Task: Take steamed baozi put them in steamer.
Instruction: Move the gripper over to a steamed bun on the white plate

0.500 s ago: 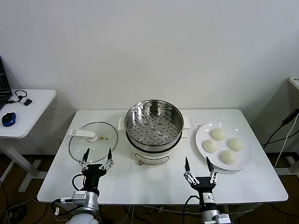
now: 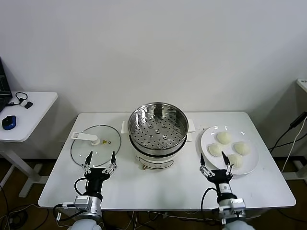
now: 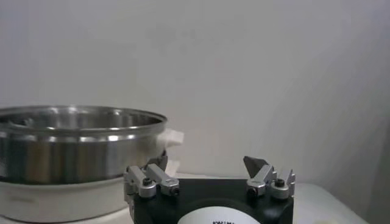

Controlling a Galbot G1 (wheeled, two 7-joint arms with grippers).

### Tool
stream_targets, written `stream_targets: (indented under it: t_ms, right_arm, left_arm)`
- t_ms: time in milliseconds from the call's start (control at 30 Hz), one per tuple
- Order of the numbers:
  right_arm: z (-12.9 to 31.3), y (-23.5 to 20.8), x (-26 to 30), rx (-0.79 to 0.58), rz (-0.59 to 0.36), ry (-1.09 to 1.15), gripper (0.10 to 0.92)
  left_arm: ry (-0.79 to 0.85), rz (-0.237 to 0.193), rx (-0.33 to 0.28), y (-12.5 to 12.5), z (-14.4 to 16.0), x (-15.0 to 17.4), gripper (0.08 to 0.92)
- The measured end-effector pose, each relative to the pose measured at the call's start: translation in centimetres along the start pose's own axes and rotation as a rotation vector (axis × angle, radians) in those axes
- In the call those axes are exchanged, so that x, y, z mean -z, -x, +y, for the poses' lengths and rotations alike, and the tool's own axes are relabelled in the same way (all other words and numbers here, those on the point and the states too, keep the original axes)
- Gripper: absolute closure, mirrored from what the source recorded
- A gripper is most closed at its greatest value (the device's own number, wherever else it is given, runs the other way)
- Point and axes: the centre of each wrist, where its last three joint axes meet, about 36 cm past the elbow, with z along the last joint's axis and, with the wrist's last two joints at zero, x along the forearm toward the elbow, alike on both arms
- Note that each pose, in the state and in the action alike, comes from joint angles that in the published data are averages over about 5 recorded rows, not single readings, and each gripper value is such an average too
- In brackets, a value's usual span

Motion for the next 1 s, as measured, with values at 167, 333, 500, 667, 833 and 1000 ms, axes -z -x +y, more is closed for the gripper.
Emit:
stream_targets:
  t_ms: [167, 333, 500, 667, 833, 1000]
  right_arm:
    - [-3.7, 2.9, 1.4, 0.043, 0.062, -0.109, 0.200]
    - [-7.5, 5.5, 3.3, 0.100, 0.128, -0.246, 0.200]
    - [-11.2, 8.0, 5.6, 0.177, 0.200, -0.399, 0.200]
    - [-14.5, 10.7, 8.3, 0.278, 0.263, -0.554, 0.200]
    - [-17.0, 13.7, 11.2, 0.401, 0.323, -0.692, 0.200]
    - [-18.5, 17.1, 14.0, 0.542, 0.381, -0.789, 0.200]
  left_arm:
    - [-0.006, -0.004, 0.002, 0.0, 0.0, 0.0, 0.177]
    - [-0.016, -0.007, -0.001, 0.0, -0.1, 0.1, 0.177]
    - [-0.022, -0.007, -0.009, -0.1, -0.4, 0.0, 0.177]
    - [-0.026, -0.009, -0.015, -0.2, -0.6, 0.0, 0.177]
    - [-0.032, -0.010, -0.018, -0.2, -0.8, -0.2, 0.177]
    - [-0.042, -0.010, -0.023, -0.2, -0.9, -0.3, 0.177]
